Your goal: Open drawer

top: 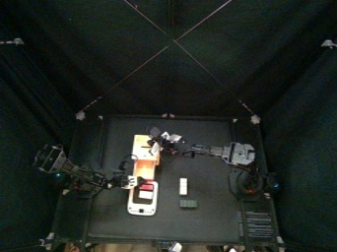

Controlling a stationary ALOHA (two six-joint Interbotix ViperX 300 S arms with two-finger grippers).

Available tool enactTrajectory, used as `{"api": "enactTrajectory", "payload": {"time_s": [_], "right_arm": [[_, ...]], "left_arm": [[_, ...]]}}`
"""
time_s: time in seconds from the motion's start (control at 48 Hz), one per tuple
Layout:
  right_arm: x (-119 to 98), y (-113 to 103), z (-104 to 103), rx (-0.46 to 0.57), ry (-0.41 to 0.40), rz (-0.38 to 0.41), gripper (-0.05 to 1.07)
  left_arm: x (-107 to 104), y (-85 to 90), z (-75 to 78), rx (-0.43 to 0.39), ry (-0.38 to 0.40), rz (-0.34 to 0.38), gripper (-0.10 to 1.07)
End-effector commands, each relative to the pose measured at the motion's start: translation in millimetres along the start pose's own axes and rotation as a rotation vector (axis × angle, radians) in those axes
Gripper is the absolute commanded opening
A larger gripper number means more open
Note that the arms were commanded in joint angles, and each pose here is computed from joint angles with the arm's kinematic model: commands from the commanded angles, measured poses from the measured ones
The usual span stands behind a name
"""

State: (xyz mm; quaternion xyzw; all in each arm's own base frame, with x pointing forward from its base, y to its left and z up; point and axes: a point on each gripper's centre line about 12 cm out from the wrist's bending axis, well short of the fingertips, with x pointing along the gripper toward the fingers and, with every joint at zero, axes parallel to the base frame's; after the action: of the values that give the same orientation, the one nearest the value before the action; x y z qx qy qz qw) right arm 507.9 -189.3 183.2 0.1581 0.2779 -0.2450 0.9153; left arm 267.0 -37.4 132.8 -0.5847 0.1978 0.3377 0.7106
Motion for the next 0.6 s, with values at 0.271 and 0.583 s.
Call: {"api": "enactTrajectory", "payload": {"time_s": [0.271,0.583], "right_arm": [[-4.8,-0.7,7.6,-0.002,-0.013,-0.004,0.38],[-7.0,-1.1,10.2,-0.001,-0.019,-0.003,0.38]], "left_arm": [[-13.6,-12.8,4.9,0.038,-0.001,-0.089,0.87],[-25.9,-24.8,8.8,0.095,0.002,-0.178,0.87]]}}
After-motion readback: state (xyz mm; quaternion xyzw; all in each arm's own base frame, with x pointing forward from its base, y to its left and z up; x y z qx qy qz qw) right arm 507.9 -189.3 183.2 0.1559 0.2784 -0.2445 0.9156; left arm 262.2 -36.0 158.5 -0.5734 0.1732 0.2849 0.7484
